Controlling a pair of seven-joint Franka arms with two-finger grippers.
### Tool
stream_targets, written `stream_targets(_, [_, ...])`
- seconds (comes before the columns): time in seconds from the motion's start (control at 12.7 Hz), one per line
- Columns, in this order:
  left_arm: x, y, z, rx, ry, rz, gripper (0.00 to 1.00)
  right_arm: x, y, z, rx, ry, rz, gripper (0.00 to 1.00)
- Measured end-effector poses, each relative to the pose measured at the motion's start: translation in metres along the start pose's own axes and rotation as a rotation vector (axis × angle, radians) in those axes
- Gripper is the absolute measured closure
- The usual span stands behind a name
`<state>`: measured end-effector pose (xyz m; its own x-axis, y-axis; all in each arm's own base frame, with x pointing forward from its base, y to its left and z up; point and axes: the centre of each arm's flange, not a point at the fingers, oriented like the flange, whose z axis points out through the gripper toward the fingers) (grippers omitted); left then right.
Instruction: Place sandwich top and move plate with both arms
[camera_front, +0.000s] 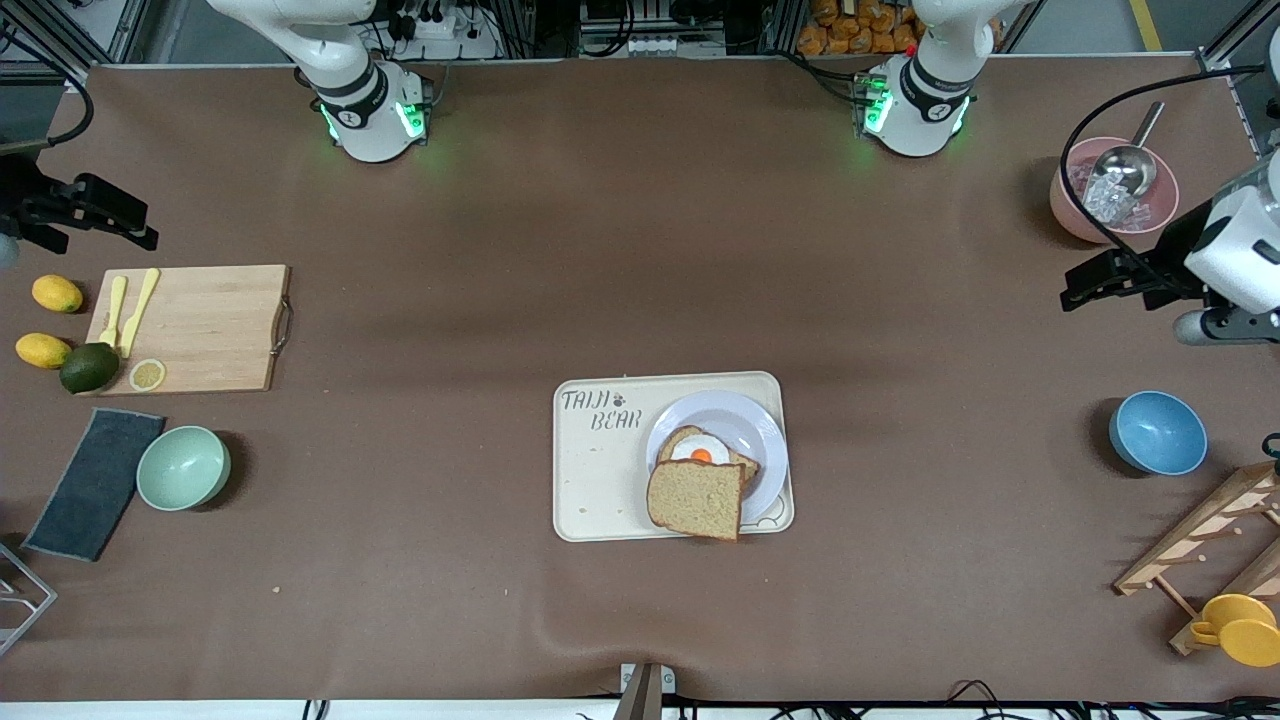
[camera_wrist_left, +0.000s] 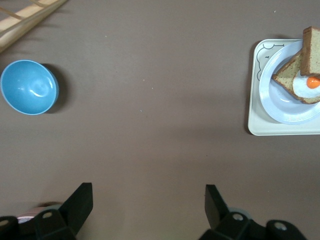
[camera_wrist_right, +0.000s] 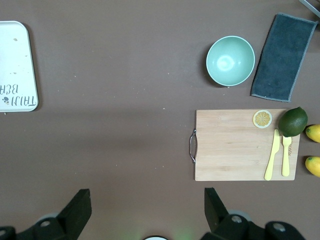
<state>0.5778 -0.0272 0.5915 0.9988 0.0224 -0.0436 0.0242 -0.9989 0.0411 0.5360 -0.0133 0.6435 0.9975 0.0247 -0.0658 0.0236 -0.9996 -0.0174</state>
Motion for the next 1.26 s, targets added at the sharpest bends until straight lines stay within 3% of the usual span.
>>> stream_targets(1.26, [-0.016,-0.005,-0.04,0.007,-0.04,-0.007,0.0,0.0,0.001,0.0,0.0,0.0,0.001,0.0])
